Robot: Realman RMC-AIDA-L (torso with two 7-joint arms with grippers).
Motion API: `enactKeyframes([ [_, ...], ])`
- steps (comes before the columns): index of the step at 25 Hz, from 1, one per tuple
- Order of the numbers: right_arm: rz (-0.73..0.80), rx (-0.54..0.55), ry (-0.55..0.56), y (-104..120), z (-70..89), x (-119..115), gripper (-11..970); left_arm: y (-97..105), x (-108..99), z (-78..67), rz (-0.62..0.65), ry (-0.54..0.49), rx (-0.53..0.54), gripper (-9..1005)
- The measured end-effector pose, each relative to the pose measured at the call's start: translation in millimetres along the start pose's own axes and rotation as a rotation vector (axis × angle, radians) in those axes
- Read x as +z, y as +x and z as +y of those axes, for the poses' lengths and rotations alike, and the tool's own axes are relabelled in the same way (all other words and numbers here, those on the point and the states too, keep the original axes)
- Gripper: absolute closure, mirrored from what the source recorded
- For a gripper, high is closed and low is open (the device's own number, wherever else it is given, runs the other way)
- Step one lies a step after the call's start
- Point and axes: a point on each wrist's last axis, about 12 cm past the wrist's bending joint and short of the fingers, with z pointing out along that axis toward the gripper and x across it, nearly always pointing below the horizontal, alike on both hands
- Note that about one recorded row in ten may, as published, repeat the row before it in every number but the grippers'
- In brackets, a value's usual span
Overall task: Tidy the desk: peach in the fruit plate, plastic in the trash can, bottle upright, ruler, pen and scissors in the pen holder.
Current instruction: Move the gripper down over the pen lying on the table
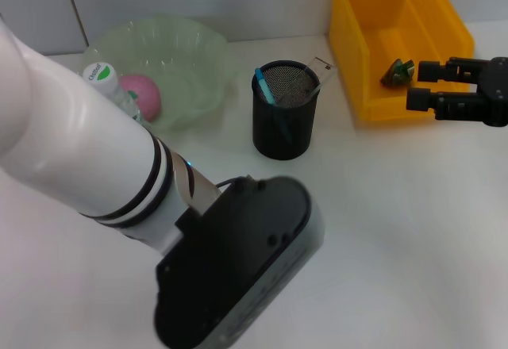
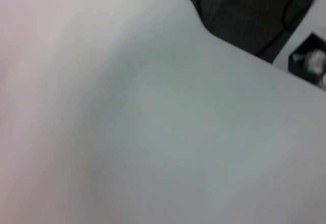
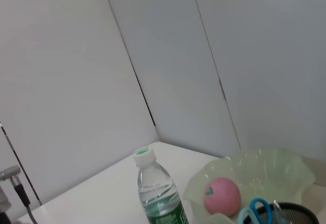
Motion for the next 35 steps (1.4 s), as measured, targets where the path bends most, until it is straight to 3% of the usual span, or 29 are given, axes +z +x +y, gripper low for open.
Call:
enactKeyframes([
  [5, -0.003, -0.001, -0.01, -2.9, -1.0, 4.4, 208, 1.7, 2.5, -1.1, -0.023, 0.006, 0.172, 266],
  [7, -0.003, 0.002, -0.012, -2.2, -0.6, 5.8, 208, 1.7, 2.5, -1.1, -0.023, 0.006, 0.172, 265],
  [10, -0.012, 0.023, -0.01, 4.7, 2.4, 6.5, 208, 5.2, 8.7, -1.6, -0.03, 0.023, 0.35, 264],
  [28, -0.09, 0.04, -0.011, 13.7, 14.9, 5.4, 208, 31.4, 5.6, -1.3, -0.188, 0.057, 0.589, 264],
  [35, -0.083, 0.051, -0.019, 10.1, 15.4, 7.2, 208, 45.7, 6.7, 4.4, -0.191, 0.029, 0.773, 265],
])
